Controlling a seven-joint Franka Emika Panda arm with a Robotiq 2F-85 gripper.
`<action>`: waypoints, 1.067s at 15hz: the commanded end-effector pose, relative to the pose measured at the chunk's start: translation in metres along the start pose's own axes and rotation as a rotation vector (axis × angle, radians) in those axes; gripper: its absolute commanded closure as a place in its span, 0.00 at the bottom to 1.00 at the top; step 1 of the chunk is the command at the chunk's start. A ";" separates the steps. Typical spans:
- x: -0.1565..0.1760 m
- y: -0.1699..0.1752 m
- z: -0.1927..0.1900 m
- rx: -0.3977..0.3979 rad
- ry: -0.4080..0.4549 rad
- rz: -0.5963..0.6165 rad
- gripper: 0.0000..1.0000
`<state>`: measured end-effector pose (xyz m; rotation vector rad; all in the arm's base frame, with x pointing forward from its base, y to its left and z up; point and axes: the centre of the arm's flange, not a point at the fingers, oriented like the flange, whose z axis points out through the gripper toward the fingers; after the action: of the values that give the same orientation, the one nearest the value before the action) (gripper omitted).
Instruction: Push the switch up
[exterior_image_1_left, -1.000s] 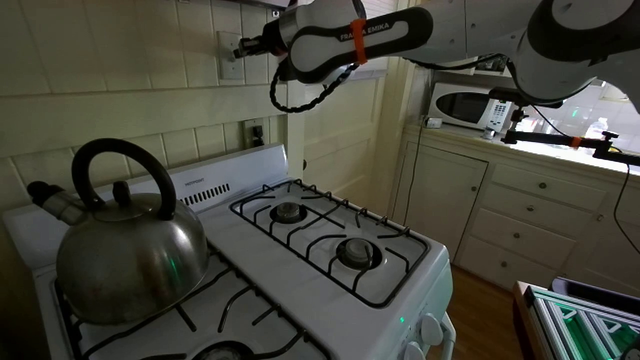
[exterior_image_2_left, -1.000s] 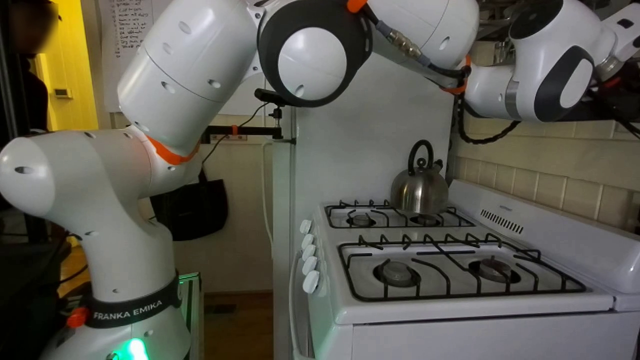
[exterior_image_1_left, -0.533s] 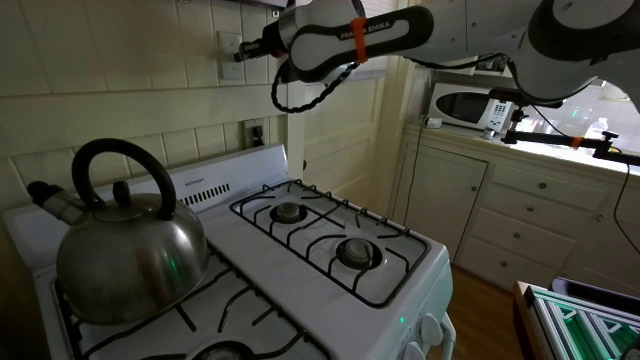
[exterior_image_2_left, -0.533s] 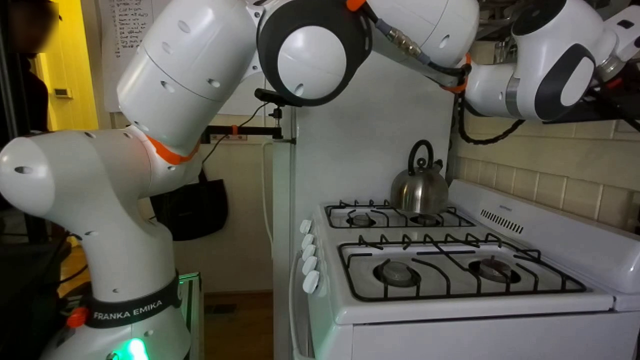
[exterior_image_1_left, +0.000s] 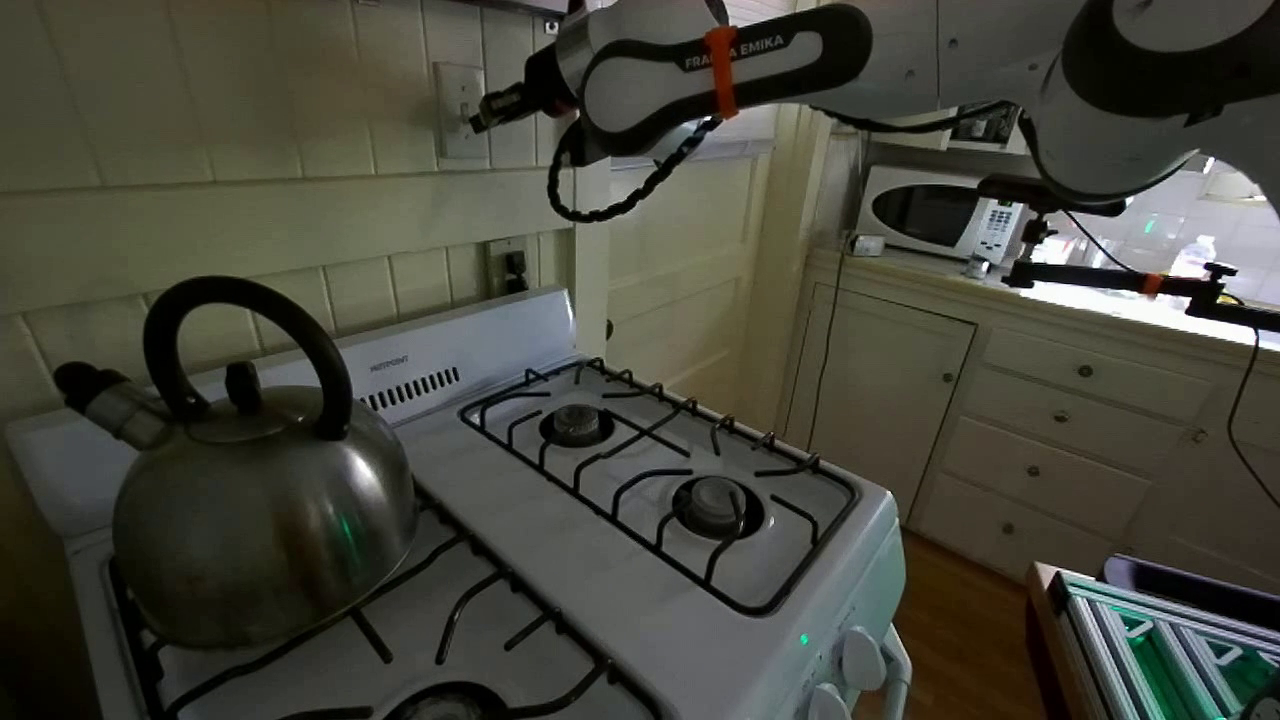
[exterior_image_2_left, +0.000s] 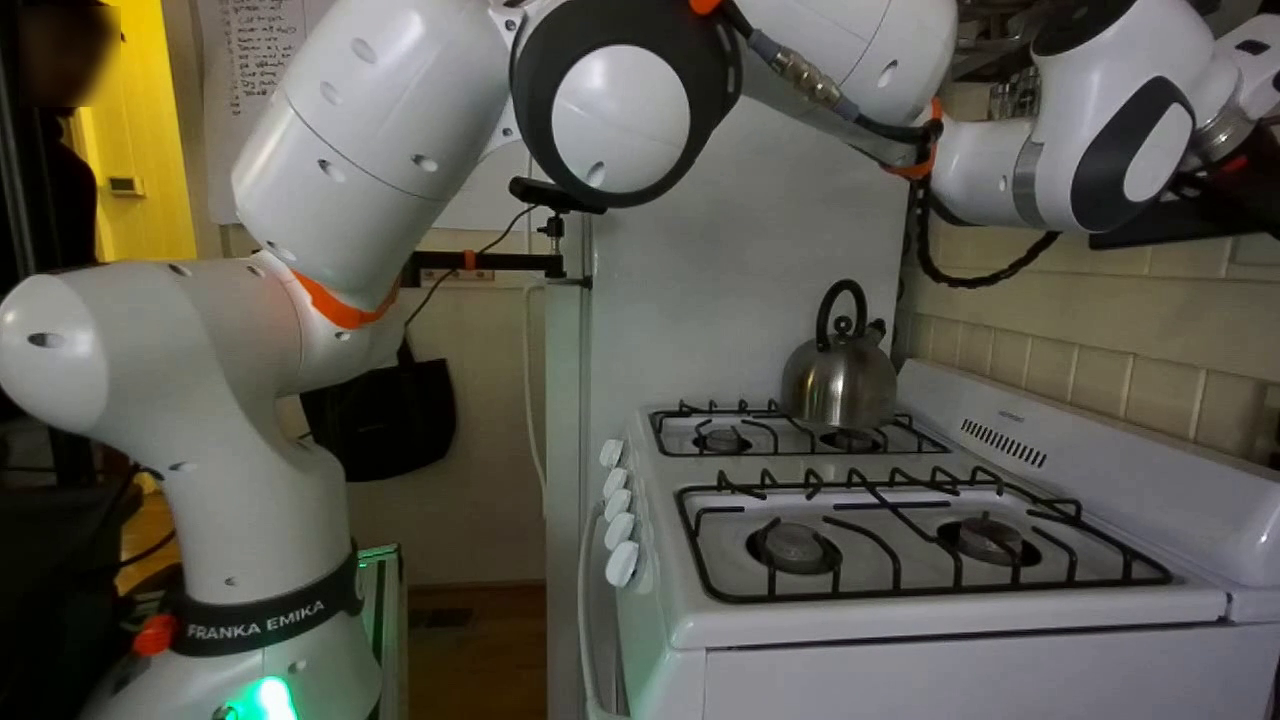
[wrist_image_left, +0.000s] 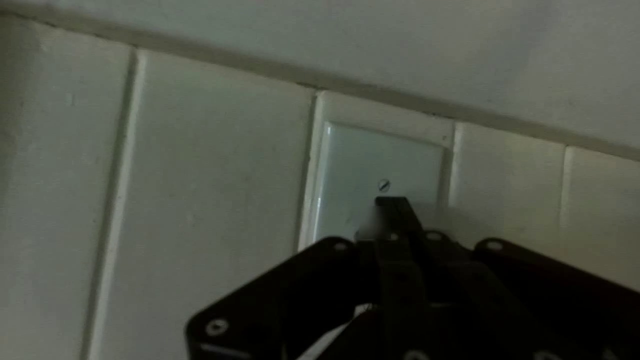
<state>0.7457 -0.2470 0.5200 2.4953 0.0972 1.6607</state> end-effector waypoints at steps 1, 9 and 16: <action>0.003 0.003 -0.005 0.005 -0.031 -0.026 1.00; 0.003 0.004 -0.005 0.016 -0.050 -0.040 1.00; 0.002 0.003 -0.005 0.013 -0.049 -0.032 1.00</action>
<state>0.7452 -0.2485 0.5209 2.5090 0.1326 1.6181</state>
